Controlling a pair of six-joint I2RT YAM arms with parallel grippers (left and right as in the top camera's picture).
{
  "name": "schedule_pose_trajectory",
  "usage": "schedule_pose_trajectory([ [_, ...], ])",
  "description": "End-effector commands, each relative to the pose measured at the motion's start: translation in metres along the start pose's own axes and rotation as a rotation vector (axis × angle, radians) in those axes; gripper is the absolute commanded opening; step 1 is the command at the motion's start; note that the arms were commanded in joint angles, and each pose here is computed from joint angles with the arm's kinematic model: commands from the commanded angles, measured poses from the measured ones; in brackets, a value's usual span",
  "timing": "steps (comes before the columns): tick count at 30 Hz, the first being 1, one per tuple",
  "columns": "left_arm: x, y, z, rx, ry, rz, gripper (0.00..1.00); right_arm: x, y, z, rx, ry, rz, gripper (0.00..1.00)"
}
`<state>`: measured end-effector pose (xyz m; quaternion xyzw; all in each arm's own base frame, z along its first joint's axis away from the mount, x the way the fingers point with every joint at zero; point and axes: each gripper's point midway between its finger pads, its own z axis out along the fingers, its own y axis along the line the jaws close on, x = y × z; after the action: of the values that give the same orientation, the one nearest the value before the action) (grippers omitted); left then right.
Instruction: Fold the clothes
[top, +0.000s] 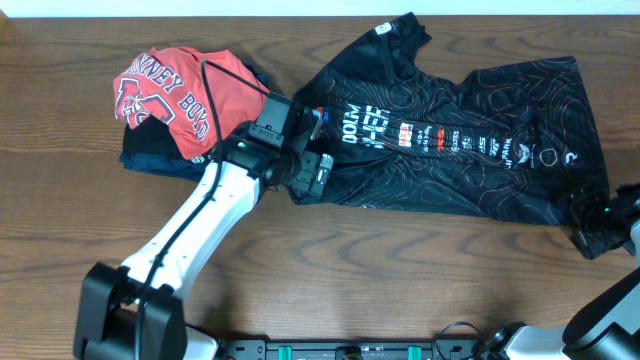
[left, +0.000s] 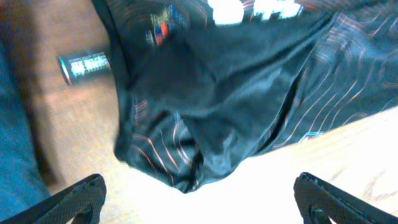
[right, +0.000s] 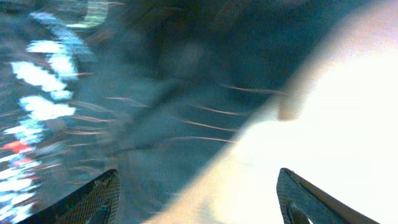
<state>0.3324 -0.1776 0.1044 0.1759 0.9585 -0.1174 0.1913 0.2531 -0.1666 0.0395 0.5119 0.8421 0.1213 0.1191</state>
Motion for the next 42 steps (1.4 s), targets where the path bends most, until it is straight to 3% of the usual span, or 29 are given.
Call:
schedule_pose_trajectory([
  [1,0.025,0.007,0.029,-0.005,0.110,-0.048,0.98,-0.017,-0.024,-0.003,0.150,-0.078,0.008,0.77],
  [7,0.046,0.014,0.071,-0.022,0.215,-0.123,0.98,-0.021,-0.035,-0.006,0.198,-0.106,0.061,0.72],
  [16,0.060,0.017,0.083,-0.034,0.274,-0.155,0.98,-0.029,-0.064,-0.012,0.224,-0.126,0.152,0.66],
  [17,0.060,0.017,0.083,-0.035,0.277,-0.156,0.91,-0.029,-0.067,-0.012,0.225,-0.127,0.160,0.65],
  [20,0.065,0.018,0.087,-0.038,0.295,-0.159,0.50,-0.027,-0.070,-0.005,0.211,-0.127,0.169,0.64],
  [21,0.066,0.018,0.088,-0.039,0.300,-0.159,0.43,-0.026,-0.071,-0.002,0.207,-0.125,0.170,0.63],
  [26,0.068,0.019,0.088,-0.040,0.309,-0.160,0.25,-0.023,-0.075,0.017,0.192,-0.120,0.169,0.60],
  [33,0.071,0.020,0.087,-0.043,0.321,-0.164,0.23,-0.048,-0.049,0.037,0.018,-0.183,0.134,0.55],
  [35,0.073,0.021,0.086,-0.045,0.328,-0.167,0.23,-0.057,-0.038,0.037,-0.041,-0.211,0.114,0.47],
  [39,0.075,0.023,0.085,-0.048,0.338,-0.175,0.23,-0.059,-0.032,0.036,-0.068,-0.214,0.107,0.19],
  [42,0.074,0.025,0.085,-0.052,0.336,-0.180,0.23,-0.056,-0.034,0.037,-0.061,-0.204,0.111,0.12],
])
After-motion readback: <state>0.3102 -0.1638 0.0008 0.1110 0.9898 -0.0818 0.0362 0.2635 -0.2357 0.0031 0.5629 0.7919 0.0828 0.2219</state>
